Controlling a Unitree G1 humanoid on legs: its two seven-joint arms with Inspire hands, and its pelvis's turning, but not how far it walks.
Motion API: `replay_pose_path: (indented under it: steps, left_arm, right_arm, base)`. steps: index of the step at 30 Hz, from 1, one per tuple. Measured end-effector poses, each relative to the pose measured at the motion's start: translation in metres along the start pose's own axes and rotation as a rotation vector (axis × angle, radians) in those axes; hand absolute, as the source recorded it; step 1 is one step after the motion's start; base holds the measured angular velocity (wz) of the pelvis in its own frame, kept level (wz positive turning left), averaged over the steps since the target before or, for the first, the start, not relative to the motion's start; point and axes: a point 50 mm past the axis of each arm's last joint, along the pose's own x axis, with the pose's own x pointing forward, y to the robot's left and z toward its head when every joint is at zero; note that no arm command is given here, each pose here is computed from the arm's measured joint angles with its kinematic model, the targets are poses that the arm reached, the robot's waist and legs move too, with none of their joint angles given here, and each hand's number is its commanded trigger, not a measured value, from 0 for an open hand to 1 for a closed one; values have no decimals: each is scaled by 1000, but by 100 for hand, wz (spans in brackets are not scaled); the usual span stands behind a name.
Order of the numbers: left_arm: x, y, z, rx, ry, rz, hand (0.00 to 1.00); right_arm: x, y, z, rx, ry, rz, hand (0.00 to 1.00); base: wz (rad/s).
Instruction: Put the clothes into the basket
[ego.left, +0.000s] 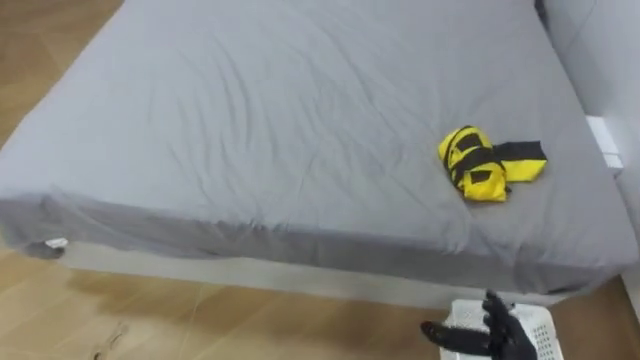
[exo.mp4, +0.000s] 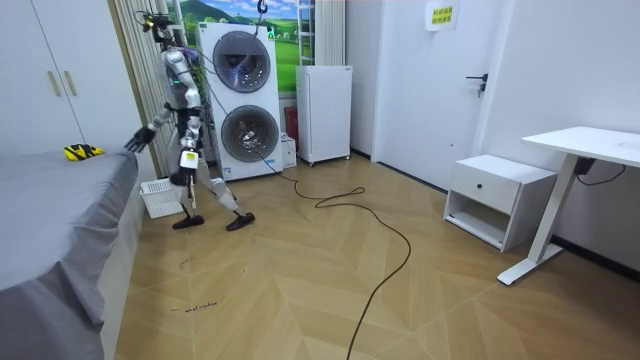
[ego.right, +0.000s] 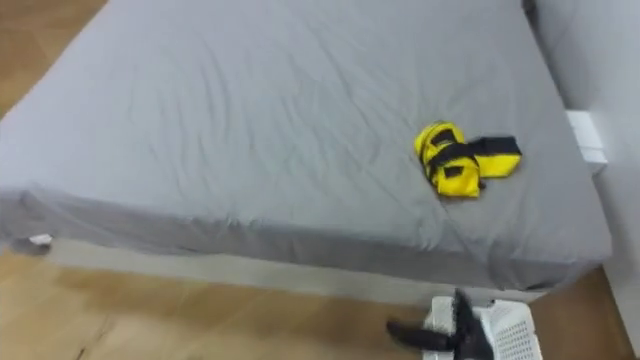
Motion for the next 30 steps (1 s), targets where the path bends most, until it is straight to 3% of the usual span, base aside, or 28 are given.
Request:
replay_pose_path:
  steps: [5,13,23,30]
  left_arm:
    - [-4,19,-12,-13,27,48,0]
    - [-1,8,5,-48,-29,39,0]
    - [-8,23,-25,-71,78,103,0]
    - [-2,23,-15,-49,81,97,0]
  right_arm:
    - [2,12,30,-1,-114,35,0]
    - [1,7,33,2,-136,-23,0]
    - [-4,-10,59,32,-250,-160,0]
    - [-3,-23,78,20,-323,-227,0]
  base:
    - [-15]
    - [-8]
    - [-33]
    - [14]
